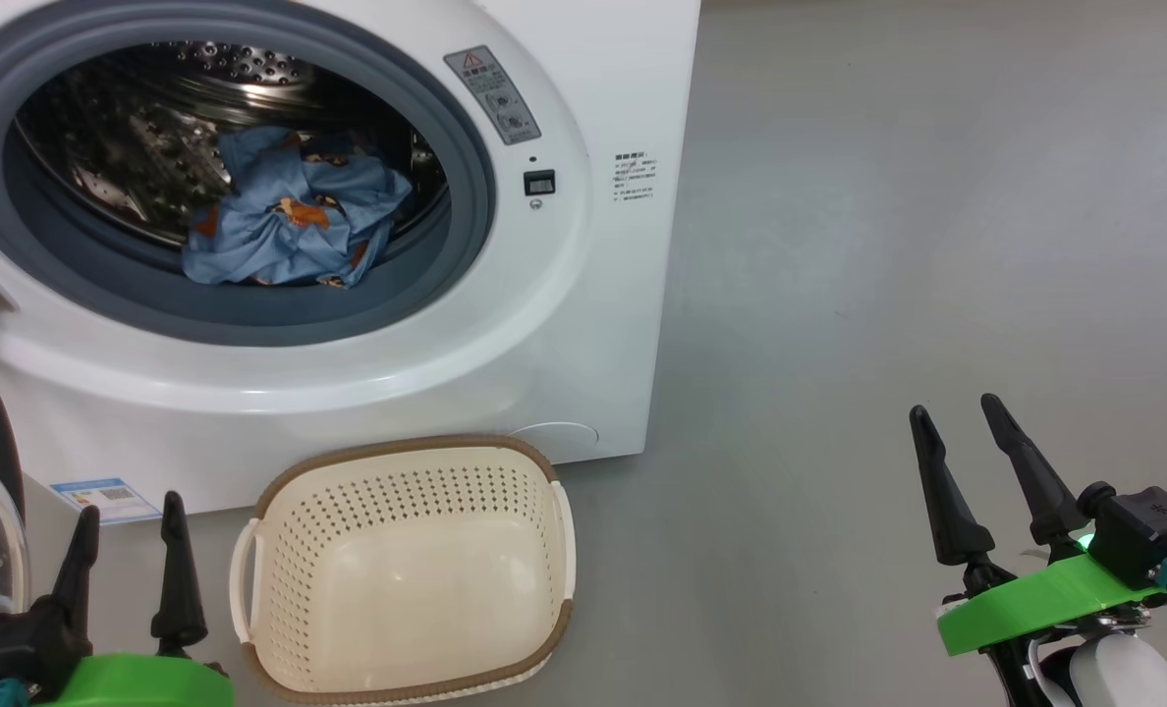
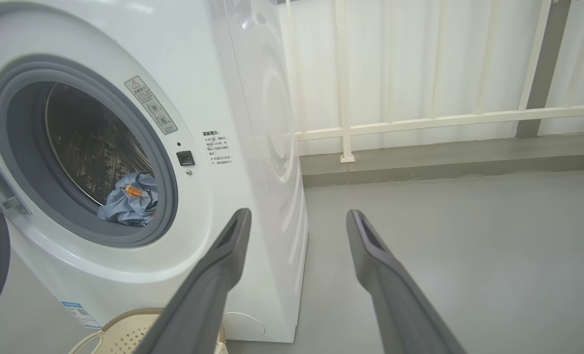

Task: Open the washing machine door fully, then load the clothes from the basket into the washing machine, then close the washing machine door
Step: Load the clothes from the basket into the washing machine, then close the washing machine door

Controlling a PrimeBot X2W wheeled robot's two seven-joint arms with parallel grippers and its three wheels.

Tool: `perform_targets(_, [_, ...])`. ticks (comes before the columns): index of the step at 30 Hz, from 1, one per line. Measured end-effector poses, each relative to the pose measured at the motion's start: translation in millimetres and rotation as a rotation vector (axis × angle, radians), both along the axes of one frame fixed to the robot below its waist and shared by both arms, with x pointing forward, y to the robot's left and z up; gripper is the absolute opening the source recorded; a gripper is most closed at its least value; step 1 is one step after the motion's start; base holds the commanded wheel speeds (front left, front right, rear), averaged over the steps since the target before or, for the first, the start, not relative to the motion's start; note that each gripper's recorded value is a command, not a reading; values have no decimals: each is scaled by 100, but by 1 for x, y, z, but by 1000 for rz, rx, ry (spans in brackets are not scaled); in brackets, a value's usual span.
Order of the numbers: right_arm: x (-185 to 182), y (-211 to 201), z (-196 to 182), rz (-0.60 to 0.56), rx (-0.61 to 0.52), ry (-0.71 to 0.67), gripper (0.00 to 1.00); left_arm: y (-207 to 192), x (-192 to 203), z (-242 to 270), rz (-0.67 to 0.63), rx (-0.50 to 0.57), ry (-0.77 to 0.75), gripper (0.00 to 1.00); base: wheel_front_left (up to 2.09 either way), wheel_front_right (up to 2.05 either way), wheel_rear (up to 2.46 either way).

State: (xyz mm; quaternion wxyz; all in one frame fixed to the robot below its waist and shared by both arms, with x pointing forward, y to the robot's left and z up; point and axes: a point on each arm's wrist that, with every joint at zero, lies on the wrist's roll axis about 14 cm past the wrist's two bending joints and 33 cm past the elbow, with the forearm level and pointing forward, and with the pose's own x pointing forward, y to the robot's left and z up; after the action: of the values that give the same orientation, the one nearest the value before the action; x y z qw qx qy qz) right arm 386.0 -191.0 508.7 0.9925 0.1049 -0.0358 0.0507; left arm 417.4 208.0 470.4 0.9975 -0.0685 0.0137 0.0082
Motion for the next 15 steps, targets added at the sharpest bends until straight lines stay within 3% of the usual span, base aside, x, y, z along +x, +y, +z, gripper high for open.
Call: perform_targets(15, [0,-1,1,-2,0,-2,100,-2,0,0,-1,-4,-1,100,0,0,0])
